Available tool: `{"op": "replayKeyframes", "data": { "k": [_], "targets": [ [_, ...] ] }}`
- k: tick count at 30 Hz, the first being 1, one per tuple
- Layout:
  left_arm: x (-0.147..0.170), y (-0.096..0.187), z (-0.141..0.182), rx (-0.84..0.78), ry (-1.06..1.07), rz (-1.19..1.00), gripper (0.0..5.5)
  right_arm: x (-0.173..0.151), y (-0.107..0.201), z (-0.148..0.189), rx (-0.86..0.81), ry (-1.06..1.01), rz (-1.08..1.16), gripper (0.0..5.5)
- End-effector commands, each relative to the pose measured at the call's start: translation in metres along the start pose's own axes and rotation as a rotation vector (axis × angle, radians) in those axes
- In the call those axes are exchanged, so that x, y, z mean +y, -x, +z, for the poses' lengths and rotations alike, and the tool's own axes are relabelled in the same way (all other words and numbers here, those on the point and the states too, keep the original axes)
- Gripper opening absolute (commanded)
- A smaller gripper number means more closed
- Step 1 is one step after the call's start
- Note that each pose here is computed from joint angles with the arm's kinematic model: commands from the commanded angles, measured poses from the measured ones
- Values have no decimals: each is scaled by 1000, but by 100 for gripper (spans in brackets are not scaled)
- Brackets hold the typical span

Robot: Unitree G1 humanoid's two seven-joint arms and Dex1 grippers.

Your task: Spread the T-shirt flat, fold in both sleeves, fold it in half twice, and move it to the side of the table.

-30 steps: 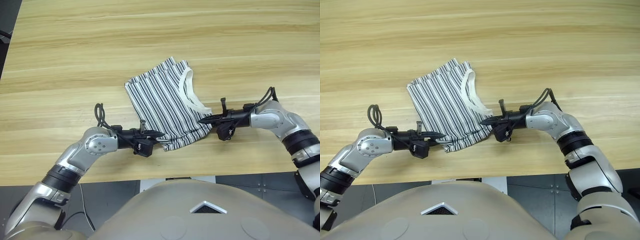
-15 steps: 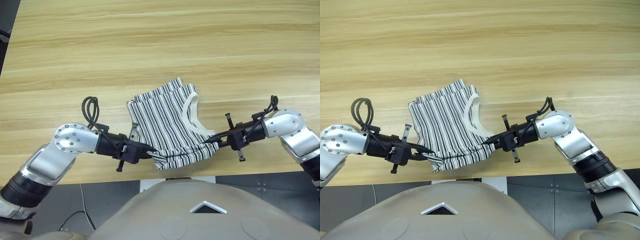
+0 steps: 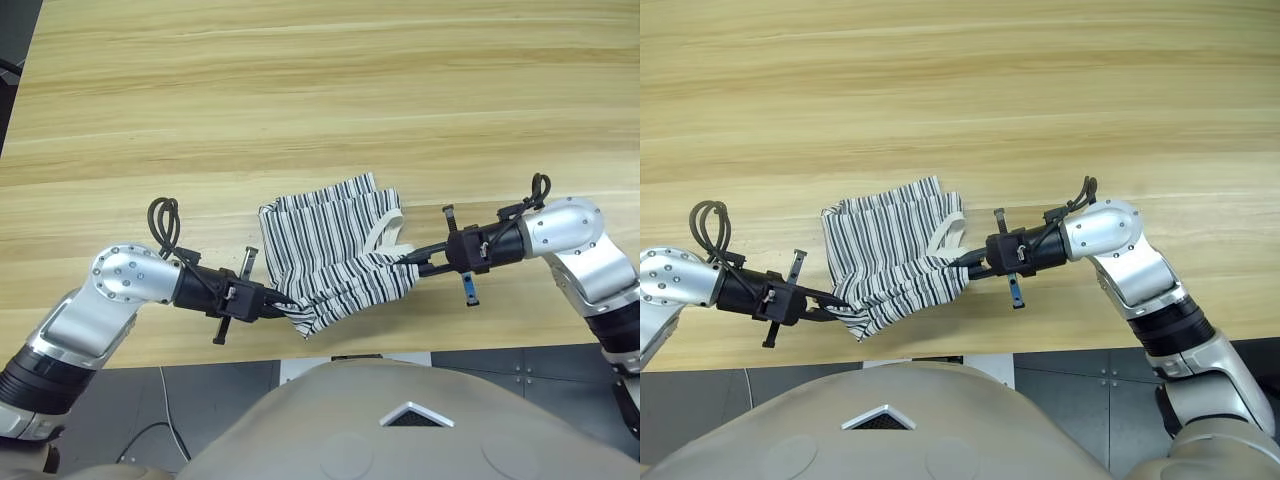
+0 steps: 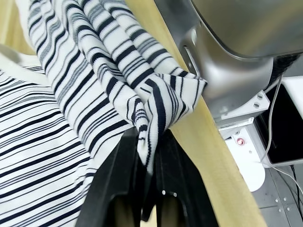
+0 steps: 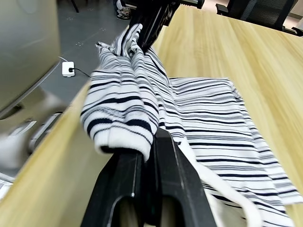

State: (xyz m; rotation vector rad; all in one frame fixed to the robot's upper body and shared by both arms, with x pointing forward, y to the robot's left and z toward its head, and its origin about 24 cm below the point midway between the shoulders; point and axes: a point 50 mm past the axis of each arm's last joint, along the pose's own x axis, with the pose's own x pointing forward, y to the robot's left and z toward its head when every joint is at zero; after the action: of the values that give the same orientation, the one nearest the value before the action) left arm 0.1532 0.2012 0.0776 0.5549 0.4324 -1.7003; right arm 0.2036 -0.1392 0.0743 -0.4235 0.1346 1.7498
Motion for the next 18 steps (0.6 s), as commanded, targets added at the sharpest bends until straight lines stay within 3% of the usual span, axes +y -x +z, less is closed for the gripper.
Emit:
{"op": "replayKeyframes", "data": {
  "k": [1,8,17,18],
  "targets": [
    [19,11,1,-50,48,67,17,-23,1,0,25,32,-88,10],
    [48,24,-11,-172,183,201,17,-56,-9,-6,28,72,-245,10],
    [67,29,-48,-188,335,327,17,-76,-28,-27,77,63,-310,10],
    [69,28,-52,-189,363,339,53,-77,-30,-30,81,51,-316,44]
  ]
}}
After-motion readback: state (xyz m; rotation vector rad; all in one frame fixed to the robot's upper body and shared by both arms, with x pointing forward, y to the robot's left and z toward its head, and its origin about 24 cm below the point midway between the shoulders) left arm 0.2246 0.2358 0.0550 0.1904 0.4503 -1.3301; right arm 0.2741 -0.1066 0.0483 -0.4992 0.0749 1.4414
